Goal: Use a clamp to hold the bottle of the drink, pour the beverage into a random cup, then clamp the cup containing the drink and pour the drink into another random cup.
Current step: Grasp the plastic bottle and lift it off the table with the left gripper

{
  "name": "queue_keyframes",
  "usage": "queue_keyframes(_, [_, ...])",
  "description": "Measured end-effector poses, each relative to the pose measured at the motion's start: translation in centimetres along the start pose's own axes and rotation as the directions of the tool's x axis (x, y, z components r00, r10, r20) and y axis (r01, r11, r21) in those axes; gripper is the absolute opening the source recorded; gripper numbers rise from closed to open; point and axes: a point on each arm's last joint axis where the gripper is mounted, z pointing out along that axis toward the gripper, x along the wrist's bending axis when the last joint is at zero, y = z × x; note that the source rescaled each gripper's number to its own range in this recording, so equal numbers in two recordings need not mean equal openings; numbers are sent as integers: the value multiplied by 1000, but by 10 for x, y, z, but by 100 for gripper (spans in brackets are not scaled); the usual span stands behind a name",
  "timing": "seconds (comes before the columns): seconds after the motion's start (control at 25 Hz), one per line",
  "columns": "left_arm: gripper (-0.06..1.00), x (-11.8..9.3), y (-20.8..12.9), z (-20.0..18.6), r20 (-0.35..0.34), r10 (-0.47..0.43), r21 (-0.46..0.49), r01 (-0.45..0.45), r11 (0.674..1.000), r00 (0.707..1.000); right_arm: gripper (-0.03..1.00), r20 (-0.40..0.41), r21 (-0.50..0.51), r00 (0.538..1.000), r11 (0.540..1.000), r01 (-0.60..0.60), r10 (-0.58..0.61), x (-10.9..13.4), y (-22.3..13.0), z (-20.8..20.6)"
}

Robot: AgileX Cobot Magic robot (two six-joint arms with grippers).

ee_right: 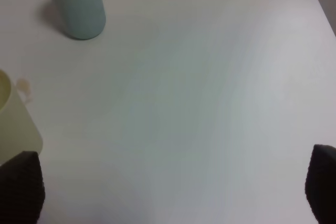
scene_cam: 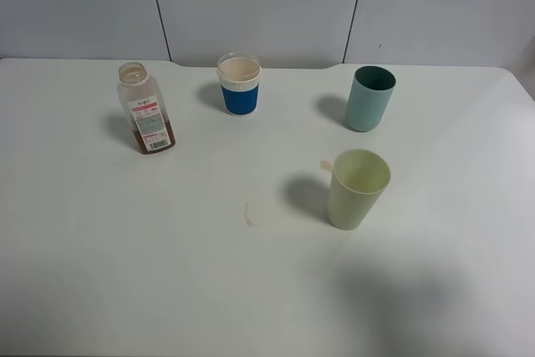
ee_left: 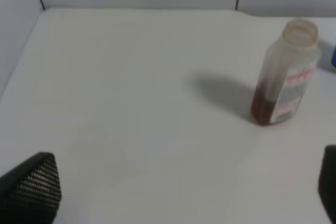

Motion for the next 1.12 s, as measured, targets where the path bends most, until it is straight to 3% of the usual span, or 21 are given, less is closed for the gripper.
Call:
queue_keyframes(0.36, [100,-1,19,56,9,53,70,-54,996,999,100,0,0,1000,1000,0,0,0,0,0])
queue_keyframes(0.6, [100,-2,17,102,20,60,191,-63,980,998,100,0,0,1000,1000,0,0,0,0,0])
queue_keyframes(0.76, [100,-3,5,134,33,71,314,-78,946,997,100,0,0,1000,1000,0,0,0,0,0])
queue_keyframes(0.96, [100,-5,-17,170,55,79,469,-96,878,995,100,0,0,1000,1000,0,0,0,0,0])
queue_keyframes(1.12, [100,-13,-31,192,105,103,522,-143,841,989,100,0,0,1000,1000,0,0,0,0,0])
